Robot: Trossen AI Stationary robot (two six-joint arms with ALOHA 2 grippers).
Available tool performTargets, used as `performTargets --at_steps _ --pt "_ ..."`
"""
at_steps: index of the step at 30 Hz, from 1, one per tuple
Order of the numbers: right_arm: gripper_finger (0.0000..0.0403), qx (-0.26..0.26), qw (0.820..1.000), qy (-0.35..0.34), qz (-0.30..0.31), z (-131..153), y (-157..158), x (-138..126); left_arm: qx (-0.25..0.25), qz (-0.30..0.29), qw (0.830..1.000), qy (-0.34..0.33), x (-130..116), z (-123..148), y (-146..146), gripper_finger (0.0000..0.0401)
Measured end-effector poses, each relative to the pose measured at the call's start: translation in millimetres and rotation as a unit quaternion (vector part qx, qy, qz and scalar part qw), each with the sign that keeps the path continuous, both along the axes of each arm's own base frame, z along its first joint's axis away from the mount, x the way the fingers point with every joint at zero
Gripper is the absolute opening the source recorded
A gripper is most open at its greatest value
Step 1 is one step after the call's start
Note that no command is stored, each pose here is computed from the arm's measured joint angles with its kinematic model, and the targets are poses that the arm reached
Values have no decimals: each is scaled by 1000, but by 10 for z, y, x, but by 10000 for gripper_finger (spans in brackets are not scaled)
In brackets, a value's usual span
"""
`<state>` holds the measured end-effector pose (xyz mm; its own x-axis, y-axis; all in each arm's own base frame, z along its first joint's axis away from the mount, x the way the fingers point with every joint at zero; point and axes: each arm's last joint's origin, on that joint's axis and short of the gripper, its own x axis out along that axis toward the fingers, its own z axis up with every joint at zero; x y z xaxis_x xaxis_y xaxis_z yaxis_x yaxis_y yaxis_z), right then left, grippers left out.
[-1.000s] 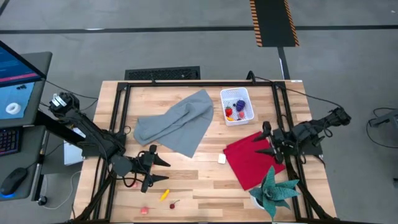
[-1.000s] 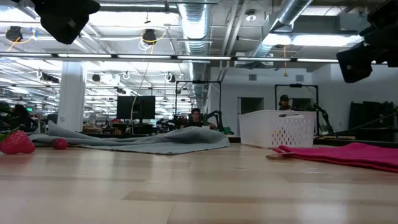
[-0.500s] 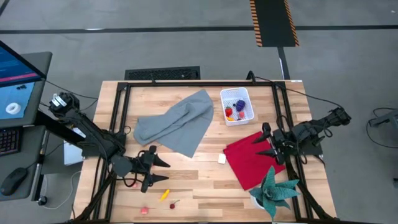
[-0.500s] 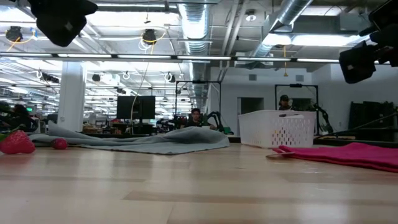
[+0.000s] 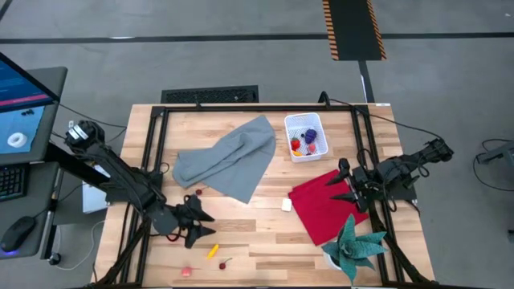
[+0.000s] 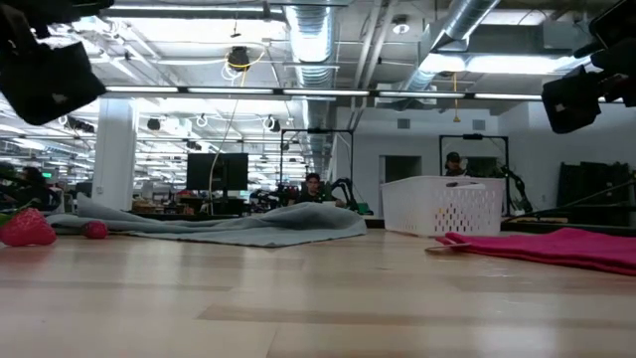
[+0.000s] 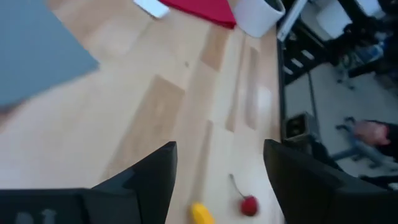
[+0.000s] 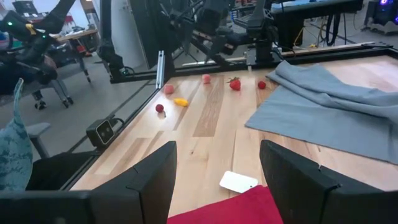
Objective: Pick and placing Produce into tupperware
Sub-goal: Put the yellow corn into the white bin
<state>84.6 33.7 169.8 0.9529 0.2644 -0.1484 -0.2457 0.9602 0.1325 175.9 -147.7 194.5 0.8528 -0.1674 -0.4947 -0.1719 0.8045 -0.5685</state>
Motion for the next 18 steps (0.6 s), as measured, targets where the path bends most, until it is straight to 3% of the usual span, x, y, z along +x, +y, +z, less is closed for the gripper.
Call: performTargets --at_steps 10,18 --pt "254 0 1000 0 0 1 0 0 -21 -9 999 46 177 -49 -420 189" --pt "254 0 1000 -1 0 1 0 0 -11 43 982 182 236 -359 -628 192"
